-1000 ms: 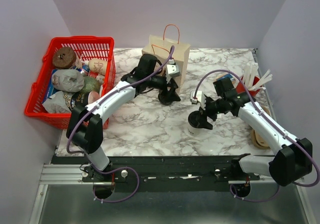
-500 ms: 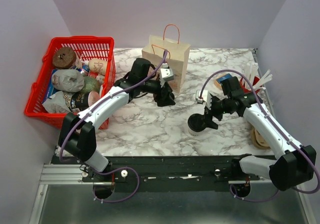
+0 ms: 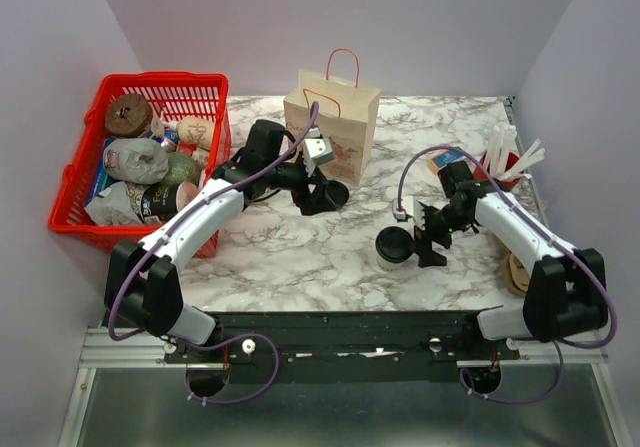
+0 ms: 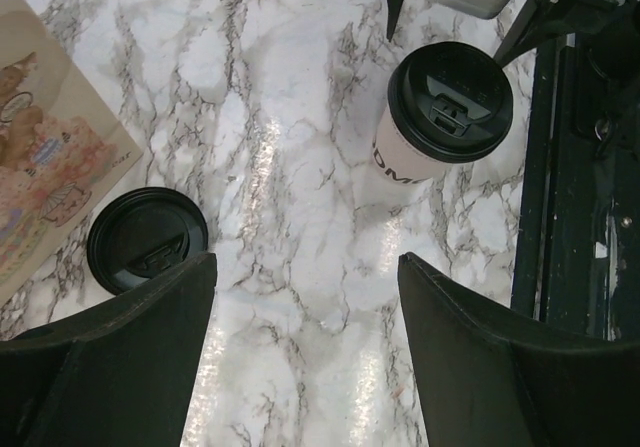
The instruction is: Pack the takeout coffee
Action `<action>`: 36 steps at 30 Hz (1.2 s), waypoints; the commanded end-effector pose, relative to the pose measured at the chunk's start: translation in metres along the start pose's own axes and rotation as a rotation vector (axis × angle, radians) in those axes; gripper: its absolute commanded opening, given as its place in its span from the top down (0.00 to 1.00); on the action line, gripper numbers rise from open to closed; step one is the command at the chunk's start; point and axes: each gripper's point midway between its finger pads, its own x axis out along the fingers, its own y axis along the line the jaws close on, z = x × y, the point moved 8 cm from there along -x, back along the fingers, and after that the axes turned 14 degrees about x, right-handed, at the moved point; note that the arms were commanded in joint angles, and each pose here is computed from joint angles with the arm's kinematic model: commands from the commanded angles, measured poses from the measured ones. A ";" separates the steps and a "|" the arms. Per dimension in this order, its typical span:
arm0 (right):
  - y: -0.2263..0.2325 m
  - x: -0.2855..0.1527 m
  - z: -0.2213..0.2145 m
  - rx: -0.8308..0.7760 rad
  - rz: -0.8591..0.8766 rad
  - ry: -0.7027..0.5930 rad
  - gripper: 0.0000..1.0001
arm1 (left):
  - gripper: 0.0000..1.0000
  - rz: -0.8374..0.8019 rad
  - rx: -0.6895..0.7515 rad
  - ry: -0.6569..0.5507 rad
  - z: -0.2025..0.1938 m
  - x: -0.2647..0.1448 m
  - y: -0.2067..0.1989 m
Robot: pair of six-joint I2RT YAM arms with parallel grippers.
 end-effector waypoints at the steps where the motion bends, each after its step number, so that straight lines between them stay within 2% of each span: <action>1: -0.018 0.005 0.022 -0.075 0.068 -0.044 0.00 | 0.19 0.065 0.025 0.029 0.005 -0.021 0.001; 7: -0.026 0.018 0.041 -0.128 0.126 -0.059 0.00 | 0.19 0.122 0.081 0.045 0.014 -0.039 0.006; 13: -0.011 0.044 0.049 -0.193 0.228 -0.033 0.02 | 0.19 0.180 0.126 0.081 0.018 -0.055 0.007; 23: -0.004 0.084 0.091 -0.261 0.308 -0.086 0.11 | 0.19 0.260 0.143 0.115 0.028 -0.080 0.004; 25: -0.001 0.093 0.102 -0.281 0.315 -0.089 0.12 | 0.19 0.291 0.184 0.142 0.031 -0.087 0.007; 26: -0.007 0.097 0.109 -0.284 0.262 -0.048 0.14 | 0.19 0.297 0.181 0.165 0.029 -0.090 0.007; 28: -0.006 0.112 0.109 -0.290 0.300 0.017 0.19 | 0.19 0.323 0.188 0.176 0.031 -0.095 0.010; 36: -0.004 0.109 0.123 -0.344 0.346 0.021 0.19 | 0.19 0.369 0.144 0.154 0.036 -0.106 0.007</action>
